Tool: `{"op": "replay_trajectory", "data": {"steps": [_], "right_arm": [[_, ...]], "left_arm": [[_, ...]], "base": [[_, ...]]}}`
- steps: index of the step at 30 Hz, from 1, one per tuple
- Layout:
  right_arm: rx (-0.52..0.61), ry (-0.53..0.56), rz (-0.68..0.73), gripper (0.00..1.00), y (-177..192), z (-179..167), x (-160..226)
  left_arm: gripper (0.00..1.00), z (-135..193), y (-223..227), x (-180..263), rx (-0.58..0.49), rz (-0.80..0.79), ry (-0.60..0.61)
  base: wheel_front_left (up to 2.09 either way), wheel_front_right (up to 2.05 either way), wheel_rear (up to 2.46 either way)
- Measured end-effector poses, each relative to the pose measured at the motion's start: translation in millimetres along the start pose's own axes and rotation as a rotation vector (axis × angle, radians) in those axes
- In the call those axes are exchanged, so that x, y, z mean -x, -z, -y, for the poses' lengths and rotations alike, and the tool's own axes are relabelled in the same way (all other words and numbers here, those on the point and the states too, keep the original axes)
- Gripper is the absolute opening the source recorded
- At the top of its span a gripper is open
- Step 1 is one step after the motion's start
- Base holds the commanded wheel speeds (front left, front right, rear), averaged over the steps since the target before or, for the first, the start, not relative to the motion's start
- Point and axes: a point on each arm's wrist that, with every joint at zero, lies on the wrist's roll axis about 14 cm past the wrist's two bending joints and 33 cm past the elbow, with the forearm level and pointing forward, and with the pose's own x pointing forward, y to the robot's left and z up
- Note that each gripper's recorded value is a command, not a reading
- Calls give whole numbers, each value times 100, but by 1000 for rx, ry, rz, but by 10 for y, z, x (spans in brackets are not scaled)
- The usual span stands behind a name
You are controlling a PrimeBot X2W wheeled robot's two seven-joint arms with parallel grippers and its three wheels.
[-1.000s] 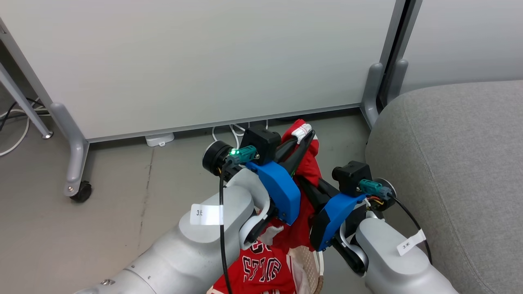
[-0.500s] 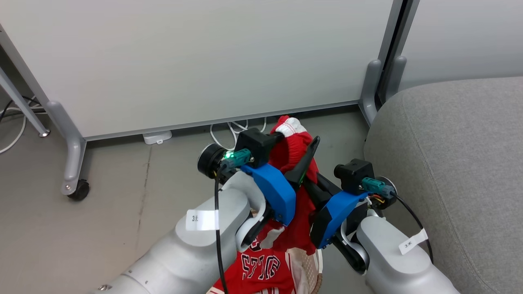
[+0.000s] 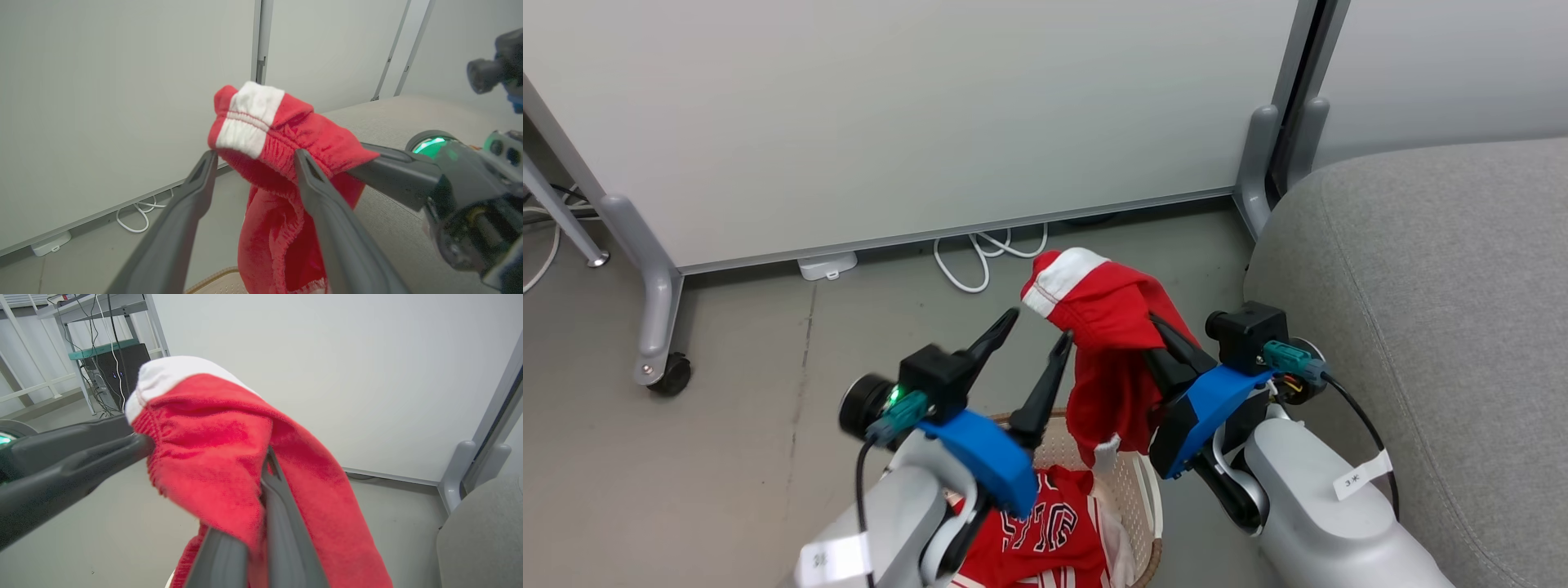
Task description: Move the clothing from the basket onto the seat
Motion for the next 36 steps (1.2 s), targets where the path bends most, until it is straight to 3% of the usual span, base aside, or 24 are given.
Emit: {"op": "replay_trajectory", "data": {"steps": [20,36], "right_arm": [[-27,60,1,0,59,185,75],[-31,100,9,0,40,300,160]], "left_arm": [[100,-526,256,681,21,33,-193],[100,-466,310,675,20,32,-195]], "base": [[0,0,0],[0,0,0]]}}
